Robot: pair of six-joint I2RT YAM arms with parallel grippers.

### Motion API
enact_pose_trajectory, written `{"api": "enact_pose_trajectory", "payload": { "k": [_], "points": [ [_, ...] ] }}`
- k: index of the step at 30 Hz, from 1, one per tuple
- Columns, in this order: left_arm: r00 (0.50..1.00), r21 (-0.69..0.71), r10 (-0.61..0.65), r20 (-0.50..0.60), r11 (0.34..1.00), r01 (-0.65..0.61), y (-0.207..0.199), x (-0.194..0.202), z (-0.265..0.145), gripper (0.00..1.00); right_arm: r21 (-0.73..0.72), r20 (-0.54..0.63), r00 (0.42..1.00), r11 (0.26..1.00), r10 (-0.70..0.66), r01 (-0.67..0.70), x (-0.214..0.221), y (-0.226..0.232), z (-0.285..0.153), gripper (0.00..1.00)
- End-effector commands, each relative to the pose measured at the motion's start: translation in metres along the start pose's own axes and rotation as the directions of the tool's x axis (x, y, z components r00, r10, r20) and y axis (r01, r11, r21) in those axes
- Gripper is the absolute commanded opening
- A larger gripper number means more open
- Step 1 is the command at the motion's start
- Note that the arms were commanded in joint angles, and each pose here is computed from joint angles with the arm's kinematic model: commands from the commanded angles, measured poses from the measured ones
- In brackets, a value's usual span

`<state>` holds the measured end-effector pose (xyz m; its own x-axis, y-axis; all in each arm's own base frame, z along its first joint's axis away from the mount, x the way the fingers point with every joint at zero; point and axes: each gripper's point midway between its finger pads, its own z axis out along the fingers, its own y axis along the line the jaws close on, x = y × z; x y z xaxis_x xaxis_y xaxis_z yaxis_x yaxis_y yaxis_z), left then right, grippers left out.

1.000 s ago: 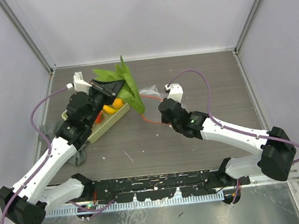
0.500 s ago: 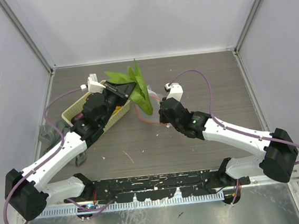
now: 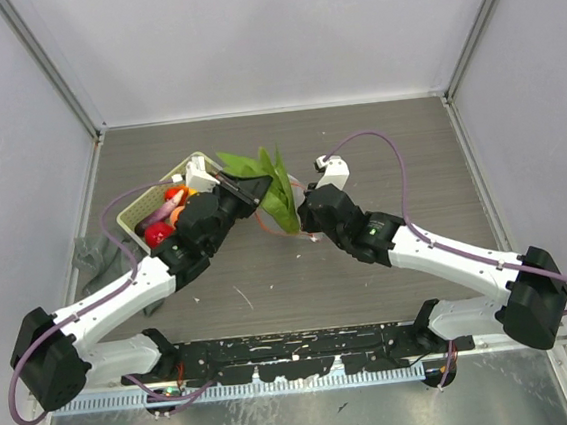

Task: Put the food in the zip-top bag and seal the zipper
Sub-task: Place the fake vegetable in the zipper food storage bag.

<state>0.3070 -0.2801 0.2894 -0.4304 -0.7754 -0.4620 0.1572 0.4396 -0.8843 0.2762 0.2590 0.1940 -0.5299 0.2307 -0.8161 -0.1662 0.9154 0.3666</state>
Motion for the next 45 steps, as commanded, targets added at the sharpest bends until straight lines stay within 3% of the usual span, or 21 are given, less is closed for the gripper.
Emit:
{"api": "enact_pose_trajectory", "payload": {
  "k": [1,6,16,23,29,31,39,45],
  "points": [
    [0.999,0.053,-0.001,0.042,0.999,-0.001,-0.014,-0.001,-0.002,0.07,-0.056,0.083,0.994,0.996,0.072,-0.068,-0.029,0.014,-0.008,0.00],
    [0.999,0.027,0.030,0.012,0.999,-0.030,-0.005,0.014,-0.004,0.15,-0.057,0.094,0.993,0.996,0.076,-0.071,-0.033,0.016,-0.008,0.00],
    [0.986,-0.048,0.158,-0.051,0.986,-0.160,0.007,0.015,-0.017,0.46,-0.040,0.086,0.995,0.998,0.055,-0.052,-0.028,0.010,-0.007,0.00],
    [0.957,-0.091,0.231,-0.176,0.964,-0.249,0.015,0.027,-0.028,0.47,-0.041,0.086,0.995,0.998,0.042,-0.038,-0.027,0.009,-0.008,0.00],
    [0.940,-0.099,0.220,-0.260,0.963,-0.253,0.016,0.040,-0.033,0.30,-0.040,0.089,0.995,0.999,0.040,-0.036,-0.028,0.010,-0.007,0.00],
    [0.932,-0.109,0.220,-0.289,0.959,-0.261,0.018,0.045,-0.032,0.29,-0.046,0.087,0.995,0.998,0.039,-0.035,-0.029,0.012,-0.007,0.00],
    [0.907,-0.186,0.309,-0.287,0.911,-0.369,0.023,0.023,-0.043,0.47,-0.045,0.094,0.995,0.998,0.036,-0.032,-0.030,0.009,-0.010,0.00],
    [0.883,-0.281,0.357,-0.304,0.852,-0.441,0.048,0.011,-0.062,0.51,-0.052,0.089,0.995,0.998,0.038,-0.034,-0.028,0.010,-0.010,0.00]
  ]
}}
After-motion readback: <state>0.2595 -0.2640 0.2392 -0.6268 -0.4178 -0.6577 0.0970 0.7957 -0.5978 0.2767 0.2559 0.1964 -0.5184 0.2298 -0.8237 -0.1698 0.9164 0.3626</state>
